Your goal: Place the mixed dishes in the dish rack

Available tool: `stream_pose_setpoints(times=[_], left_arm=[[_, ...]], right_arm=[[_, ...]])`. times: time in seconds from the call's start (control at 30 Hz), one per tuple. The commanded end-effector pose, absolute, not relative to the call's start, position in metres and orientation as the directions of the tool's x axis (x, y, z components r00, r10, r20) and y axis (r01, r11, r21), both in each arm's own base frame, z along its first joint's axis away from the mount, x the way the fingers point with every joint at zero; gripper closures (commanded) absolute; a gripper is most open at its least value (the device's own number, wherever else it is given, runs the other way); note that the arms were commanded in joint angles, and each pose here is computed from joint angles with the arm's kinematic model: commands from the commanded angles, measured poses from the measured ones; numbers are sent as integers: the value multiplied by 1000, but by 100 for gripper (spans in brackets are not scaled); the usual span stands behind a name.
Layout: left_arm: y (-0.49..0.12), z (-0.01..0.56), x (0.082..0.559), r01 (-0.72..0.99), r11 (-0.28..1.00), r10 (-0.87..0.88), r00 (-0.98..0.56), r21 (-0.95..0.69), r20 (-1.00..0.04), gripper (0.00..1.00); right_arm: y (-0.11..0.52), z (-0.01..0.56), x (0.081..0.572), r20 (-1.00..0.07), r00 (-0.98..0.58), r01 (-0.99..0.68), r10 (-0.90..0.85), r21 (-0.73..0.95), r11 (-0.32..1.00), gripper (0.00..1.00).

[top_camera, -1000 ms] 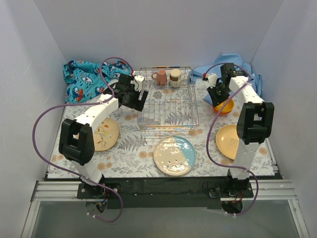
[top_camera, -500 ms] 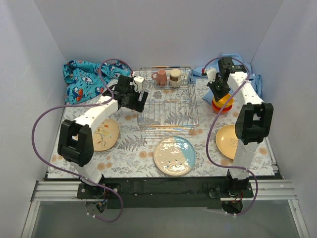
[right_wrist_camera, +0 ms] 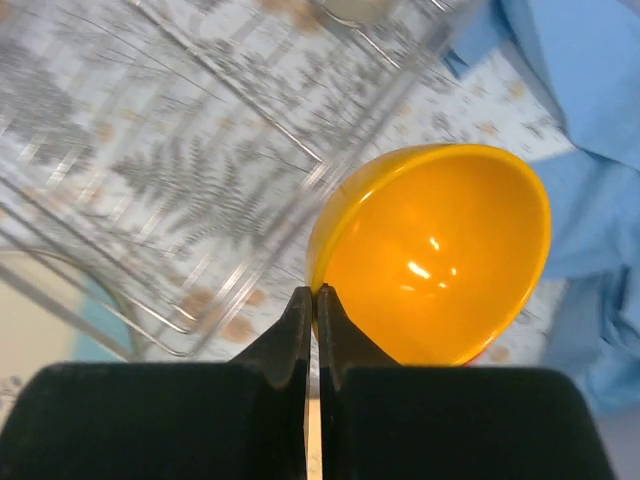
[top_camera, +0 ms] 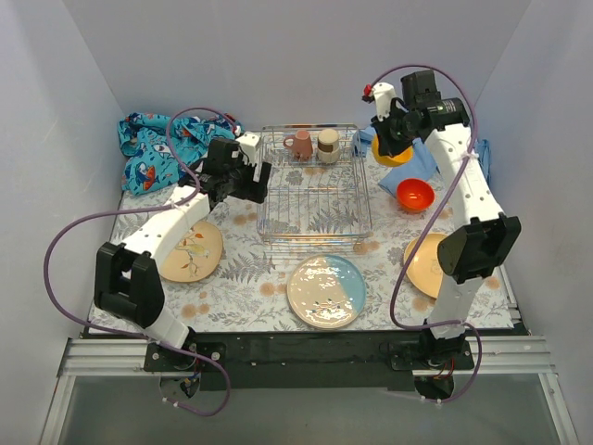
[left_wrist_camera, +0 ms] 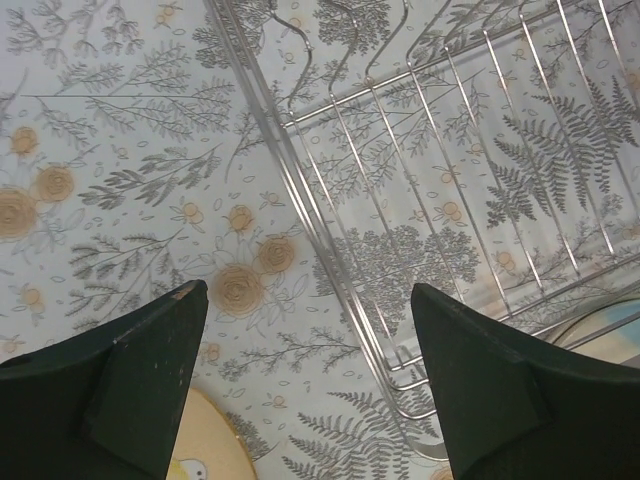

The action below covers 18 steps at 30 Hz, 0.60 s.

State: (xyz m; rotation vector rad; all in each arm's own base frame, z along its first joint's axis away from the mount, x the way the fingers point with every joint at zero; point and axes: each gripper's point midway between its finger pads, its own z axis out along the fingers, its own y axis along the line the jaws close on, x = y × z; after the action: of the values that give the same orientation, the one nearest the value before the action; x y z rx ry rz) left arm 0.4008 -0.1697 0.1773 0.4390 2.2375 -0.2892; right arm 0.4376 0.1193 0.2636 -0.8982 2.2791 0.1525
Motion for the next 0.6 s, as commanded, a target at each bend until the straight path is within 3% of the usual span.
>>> stream_pose_setpoints(times=[0.0, 0.07, 0.2, 0.33, 0.37, 0.57], left_arm=[[-136, 215, 399, 368, 926, 280, -518, 85, -808, 17], [-119, 226, 398, 353, 921, 329, -483, 164, -811, 17], [-83, 217, 390, 363, 850, 518, -446, 381, -730, 18], [-55, 220, 383, 297, 818, 575, -427, 493, -698, 16], [-54, 221, 380, 300, 817, 577, -431, 493, -694, 16], [-52, 208, 366, 310, 833, 553, -484, 458, -678, 16]], right_arm=[[176, 289, 415, -786, -521, -683, -332, 152, 714, 99], [199, 317, 419, -881, -413, -743, -232, 178, 645, 99], [234, 321, 407, -890, -456, -766, -11, 386, 514, 99], [258, 323, 402, -853, -485, -752, 192, 520, 405, 99], [264, 311, 397, -802, -556, -709, 219, 595, 379, 99], [299, 271, 385, -646, -710, -597, 282, 763, 248, 99]])
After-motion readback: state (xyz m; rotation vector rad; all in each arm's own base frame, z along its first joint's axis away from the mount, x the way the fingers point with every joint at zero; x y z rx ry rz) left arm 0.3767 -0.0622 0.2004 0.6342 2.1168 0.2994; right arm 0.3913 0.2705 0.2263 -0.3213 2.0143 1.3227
